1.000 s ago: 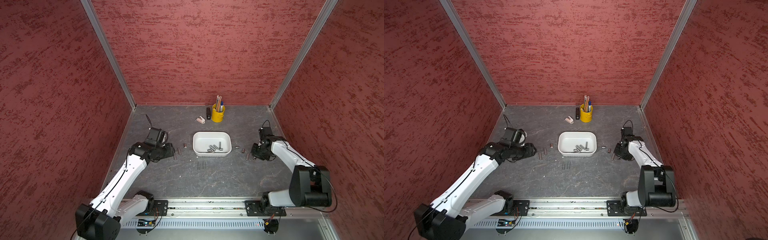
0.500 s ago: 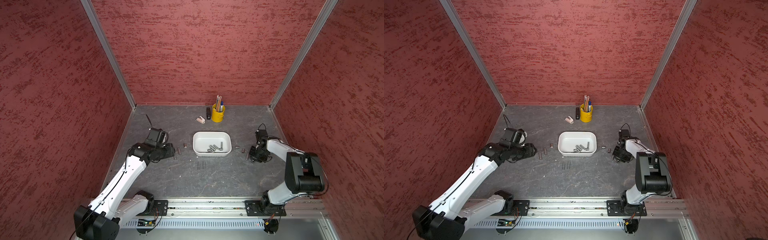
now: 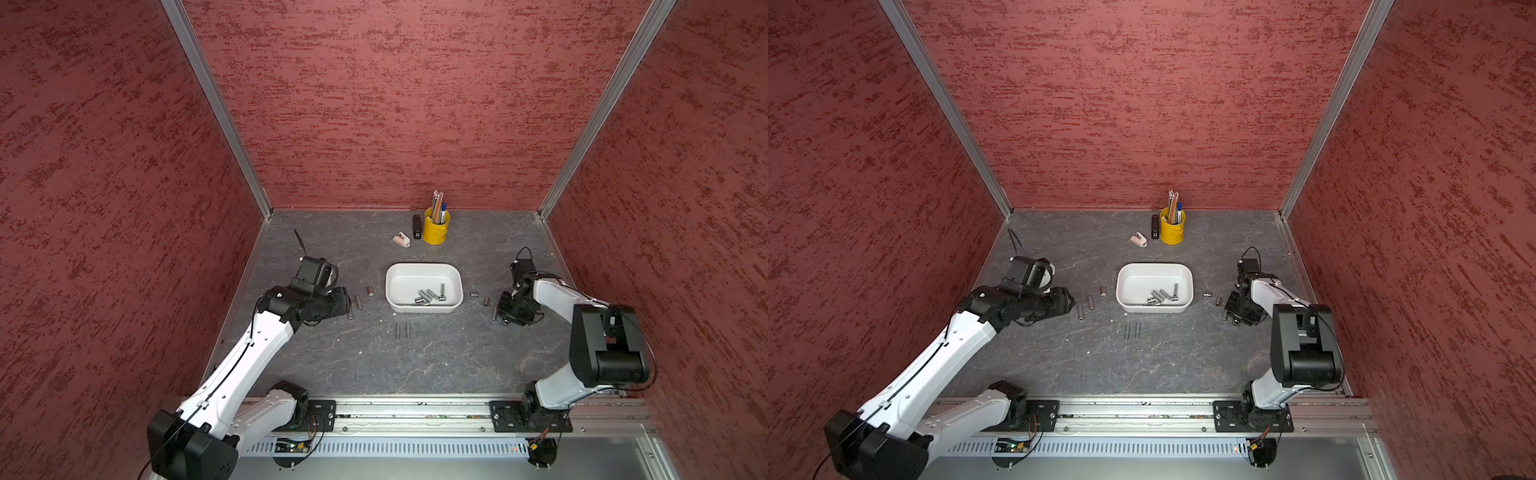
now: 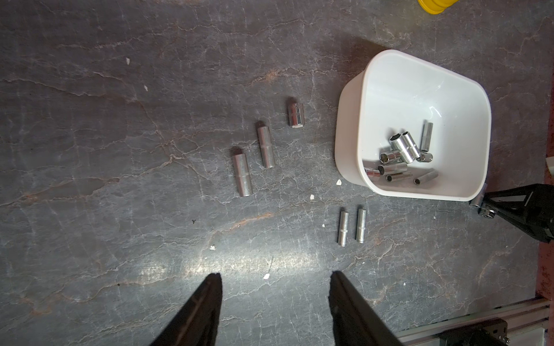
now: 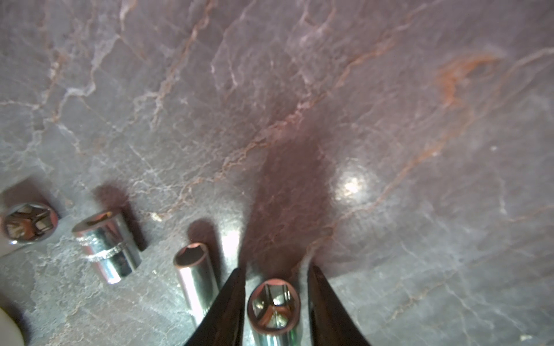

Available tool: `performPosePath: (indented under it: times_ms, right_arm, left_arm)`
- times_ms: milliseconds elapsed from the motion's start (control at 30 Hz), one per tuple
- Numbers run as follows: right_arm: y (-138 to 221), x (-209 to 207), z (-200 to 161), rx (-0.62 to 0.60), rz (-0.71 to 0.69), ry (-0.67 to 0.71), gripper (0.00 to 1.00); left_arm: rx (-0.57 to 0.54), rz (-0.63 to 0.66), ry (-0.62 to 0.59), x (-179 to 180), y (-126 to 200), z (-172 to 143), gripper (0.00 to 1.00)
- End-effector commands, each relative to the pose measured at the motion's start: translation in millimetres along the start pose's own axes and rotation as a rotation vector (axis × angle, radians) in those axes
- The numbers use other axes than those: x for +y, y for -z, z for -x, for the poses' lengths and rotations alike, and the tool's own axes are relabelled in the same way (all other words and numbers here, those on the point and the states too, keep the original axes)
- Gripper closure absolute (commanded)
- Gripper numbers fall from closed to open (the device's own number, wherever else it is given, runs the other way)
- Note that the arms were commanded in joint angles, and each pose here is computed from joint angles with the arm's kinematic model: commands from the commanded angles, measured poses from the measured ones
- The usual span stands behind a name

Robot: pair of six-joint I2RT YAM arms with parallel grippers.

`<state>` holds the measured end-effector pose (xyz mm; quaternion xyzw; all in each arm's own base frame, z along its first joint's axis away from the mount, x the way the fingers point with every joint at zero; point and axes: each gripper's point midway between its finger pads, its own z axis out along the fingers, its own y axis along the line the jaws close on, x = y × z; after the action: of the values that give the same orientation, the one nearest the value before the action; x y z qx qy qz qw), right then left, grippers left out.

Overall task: Take out the socket from the storage box
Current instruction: Place the socket head at the center of the board, then pick up the socket head from the storage box.

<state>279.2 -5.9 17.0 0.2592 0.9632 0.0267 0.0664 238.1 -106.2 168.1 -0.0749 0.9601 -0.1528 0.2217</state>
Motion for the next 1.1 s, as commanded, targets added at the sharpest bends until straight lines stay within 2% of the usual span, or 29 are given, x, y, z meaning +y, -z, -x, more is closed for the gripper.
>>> performPosePath:
  times_ms: [0,167,367,467,700,833,1067]
  right_arm:
    - [18,4,12,-0.055,0.023,-0.021,0.6]
    - [49,4,19,-0.141,0.05,-0.024,0.57]
    - [80,4,16,-0.224,0.091,-0.01,0.54]
    - [89,5,12,-0.25,0.122,-0.009,0.54]
    - [95,10,6,-0.264,0.177,0.007,0.53]
    - [93,12,6,-0.272,0.188,0.012,0.53]
    - [92,14,5,-0.266,0.198,0.018,0.53]
  left_arm:
    - [0.006,0.004,-0.017,-2,-1,-3,0.4]
    - [0.008,-0.036,-0.05,-21,3,4,0.4]
    - [0.002,-0.04,-0.113,-79,-8,22,0.39]
    - [0.019,-0.01,-0.149,-116,-31,30,0.4]
    - [0.084,0.074,-0.199,-193,-107,36,0.41]
    - [0.142,0.099,-0.193,-221,-157,32,0.41]
    - [0.178,0.123,-0.219,-257,-199,21,0.41]
